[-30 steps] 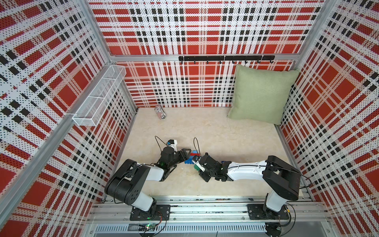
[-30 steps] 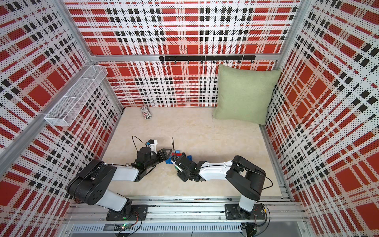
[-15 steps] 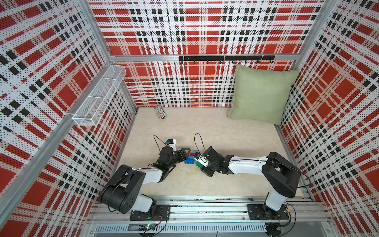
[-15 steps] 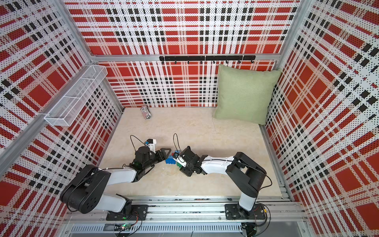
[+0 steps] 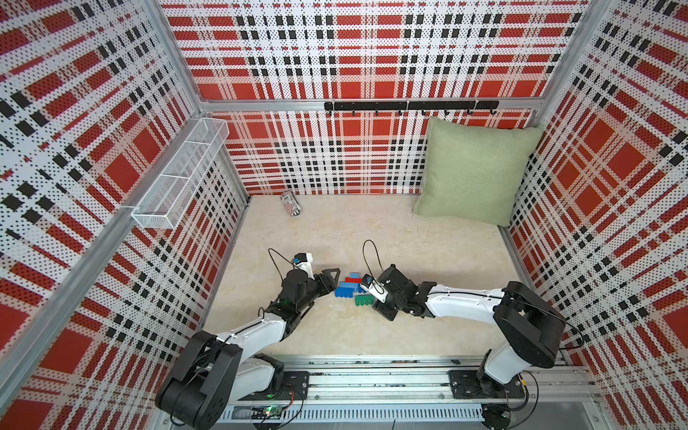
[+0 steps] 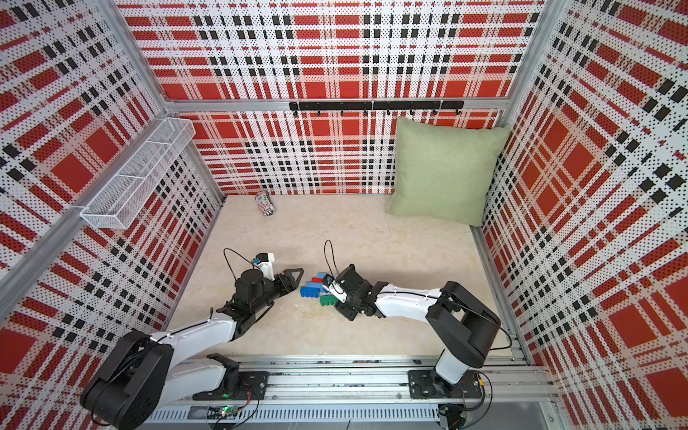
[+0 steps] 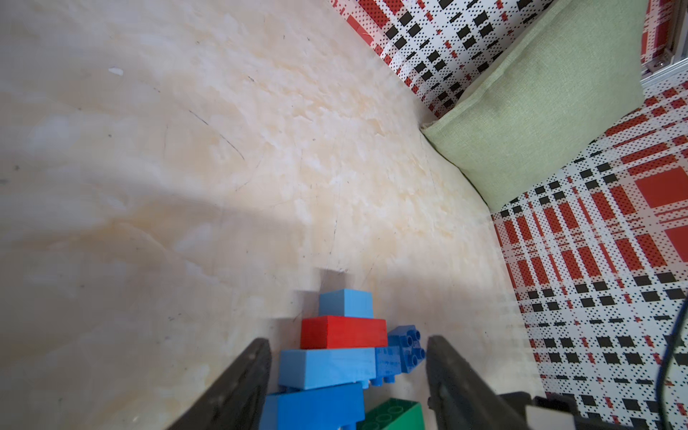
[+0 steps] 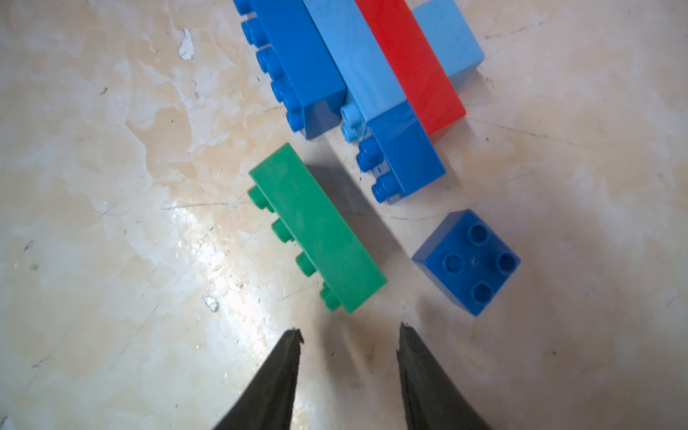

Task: Assemble a heart with lego
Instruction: Assemble the lego brick with the lego brick.

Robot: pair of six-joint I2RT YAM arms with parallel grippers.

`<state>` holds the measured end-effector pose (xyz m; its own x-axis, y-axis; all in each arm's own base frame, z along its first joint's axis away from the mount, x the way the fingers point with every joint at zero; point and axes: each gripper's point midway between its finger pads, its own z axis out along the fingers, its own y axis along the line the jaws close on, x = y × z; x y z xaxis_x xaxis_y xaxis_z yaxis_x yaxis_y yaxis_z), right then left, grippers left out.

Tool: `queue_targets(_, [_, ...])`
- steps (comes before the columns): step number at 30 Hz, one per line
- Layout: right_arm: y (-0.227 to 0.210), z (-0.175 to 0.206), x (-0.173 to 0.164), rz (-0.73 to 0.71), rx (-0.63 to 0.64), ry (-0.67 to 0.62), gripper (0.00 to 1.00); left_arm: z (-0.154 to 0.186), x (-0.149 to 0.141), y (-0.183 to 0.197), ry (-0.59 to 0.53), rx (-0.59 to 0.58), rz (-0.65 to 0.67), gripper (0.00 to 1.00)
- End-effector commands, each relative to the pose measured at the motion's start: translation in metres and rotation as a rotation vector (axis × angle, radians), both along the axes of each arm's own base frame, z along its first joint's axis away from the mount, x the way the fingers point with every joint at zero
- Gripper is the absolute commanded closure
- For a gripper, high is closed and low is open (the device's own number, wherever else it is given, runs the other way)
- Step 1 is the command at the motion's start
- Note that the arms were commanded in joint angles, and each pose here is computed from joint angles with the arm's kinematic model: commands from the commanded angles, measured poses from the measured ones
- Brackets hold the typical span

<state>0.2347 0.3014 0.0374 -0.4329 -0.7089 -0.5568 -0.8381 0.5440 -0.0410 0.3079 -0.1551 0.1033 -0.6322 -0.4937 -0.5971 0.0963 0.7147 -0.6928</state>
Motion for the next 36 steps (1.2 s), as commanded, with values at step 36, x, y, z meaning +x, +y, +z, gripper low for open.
queue_targets(36, [0.035, -0.021, 0.023, -0.236, 0.11, 0.051, 0.43, -0.002, -0.013, 0.0, 0.006, 0.033, 0.0, 0.28])
